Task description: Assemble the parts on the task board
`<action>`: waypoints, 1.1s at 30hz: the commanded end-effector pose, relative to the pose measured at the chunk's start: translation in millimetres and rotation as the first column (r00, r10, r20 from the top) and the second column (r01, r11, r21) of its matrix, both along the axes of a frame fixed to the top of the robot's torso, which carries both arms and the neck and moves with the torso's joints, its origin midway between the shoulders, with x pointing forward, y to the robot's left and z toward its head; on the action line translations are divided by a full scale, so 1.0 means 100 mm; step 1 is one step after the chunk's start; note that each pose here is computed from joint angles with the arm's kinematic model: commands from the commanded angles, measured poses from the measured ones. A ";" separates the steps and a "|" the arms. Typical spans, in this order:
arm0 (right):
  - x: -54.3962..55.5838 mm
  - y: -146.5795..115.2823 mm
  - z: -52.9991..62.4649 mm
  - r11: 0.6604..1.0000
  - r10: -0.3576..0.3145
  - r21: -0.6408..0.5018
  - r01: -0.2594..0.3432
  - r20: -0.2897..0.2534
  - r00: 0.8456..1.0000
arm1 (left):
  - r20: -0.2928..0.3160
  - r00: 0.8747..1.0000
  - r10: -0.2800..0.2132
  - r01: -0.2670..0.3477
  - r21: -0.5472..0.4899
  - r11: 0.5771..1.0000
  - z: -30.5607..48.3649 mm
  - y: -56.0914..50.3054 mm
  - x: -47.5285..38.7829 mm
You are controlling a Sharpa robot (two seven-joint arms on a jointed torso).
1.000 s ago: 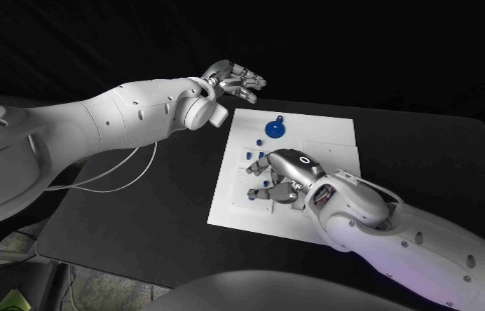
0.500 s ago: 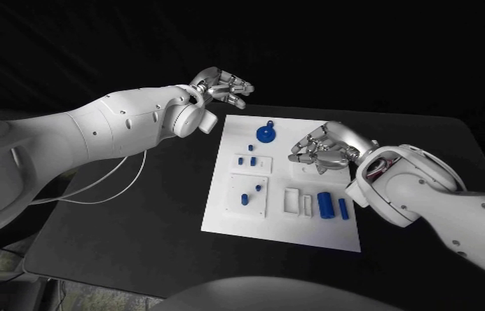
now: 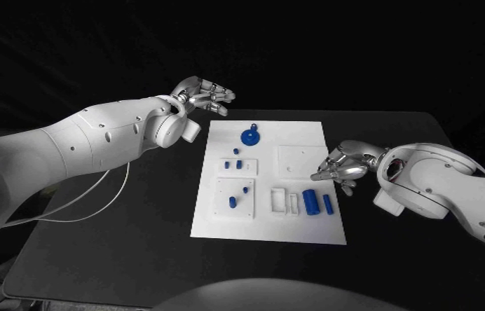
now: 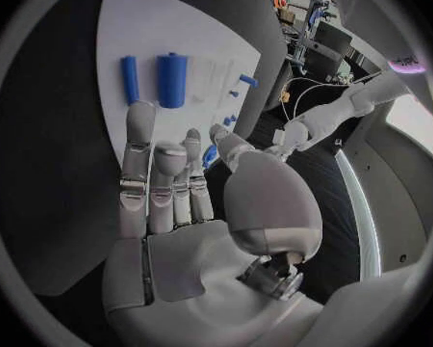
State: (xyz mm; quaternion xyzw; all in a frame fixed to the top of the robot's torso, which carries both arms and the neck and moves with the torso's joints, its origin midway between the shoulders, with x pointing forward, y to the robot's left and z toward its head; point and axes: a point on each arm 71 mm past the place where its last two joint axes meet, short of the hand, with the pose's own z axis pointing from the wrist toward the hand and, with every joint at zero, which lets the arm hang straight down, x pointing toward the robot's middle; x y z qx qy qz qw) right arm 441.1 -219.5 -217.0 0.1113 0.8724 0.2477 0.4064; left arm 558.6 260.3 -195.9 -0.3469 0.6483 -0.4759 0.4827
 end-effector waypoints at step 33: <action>-0.09 0.04 -0.18 0.976 -0.021 -0.216 -0.026 -0.211 0.977 | -0.020 0.990 -0.142 0.138 -0.138 0.981 -0.038 -0.09 -0.060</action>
